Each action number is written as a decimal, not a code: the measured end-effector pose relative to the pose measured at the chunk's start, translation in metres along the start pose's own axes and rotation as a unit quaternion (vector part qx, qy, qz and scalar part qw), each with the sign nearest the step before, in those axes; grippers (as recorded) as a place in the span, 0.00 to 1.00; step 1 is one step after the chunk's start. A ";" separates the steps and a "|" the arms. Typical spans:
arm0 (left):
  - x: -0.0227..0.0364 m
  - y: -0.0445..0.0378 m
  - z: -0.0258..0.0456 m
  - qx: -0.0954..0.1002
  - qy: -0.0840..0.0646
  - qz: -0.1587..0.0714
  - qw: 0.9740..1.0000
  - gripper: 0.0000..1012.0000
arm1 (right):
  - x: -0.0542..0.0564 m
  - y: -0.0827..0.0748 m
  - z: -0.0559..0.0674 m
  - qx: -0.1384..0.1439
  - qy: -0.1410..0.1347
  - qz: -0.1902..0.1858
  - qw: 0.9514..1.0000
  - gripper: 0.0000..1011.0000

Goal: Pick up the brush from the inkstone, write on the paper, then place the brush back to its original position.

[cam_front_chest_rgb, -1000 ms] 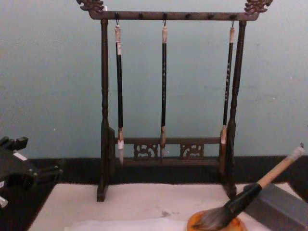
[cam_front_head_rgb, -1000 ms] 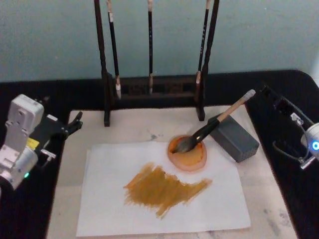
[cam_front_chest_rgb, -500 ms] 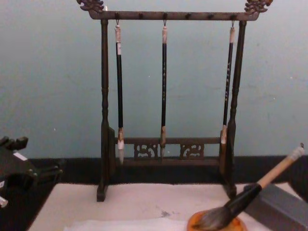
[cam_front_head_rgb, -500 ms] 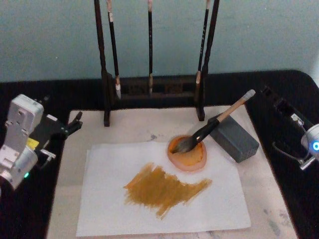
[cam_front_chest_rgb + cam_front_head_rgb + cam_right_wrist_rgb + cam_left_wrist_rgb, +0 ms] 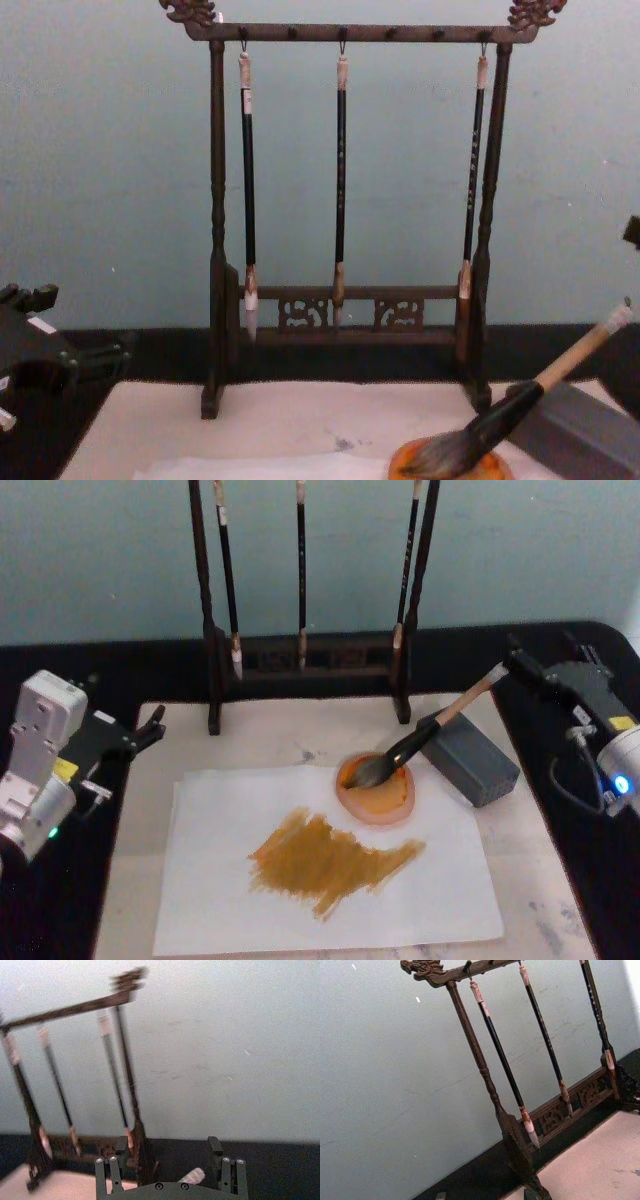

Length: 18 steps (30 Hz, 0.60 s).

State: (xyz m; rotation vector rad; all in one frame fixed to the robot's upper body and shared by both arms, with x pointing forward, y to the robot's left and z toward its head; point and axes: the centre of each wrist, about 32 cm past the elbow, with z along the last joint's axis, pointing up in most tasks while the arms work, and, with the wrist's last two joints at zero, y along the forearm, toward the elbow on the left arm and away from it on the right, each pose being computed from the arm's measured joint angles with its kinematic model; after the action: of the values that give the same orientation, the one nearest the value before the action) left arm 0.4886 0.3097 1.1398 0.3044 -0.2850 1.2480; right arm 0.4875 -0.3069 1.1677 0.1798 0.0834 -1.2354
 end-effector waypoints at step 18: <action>0.0000 0.0000 0.0000 0.000 0.000 0.000 1.000 1.00 | -0.014 -0.010 -0.061 -0.016 -0.117 0.029 0.993 0.99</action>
State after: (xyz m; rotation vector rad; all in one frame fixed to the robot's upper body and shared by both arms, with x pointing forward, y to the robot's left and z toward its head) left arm 0.4886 0.3097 1.1398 0.3045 -0.2850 1.2479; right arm 0.4753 -0.2855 1.1086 0.0089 -0.1043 -1.1890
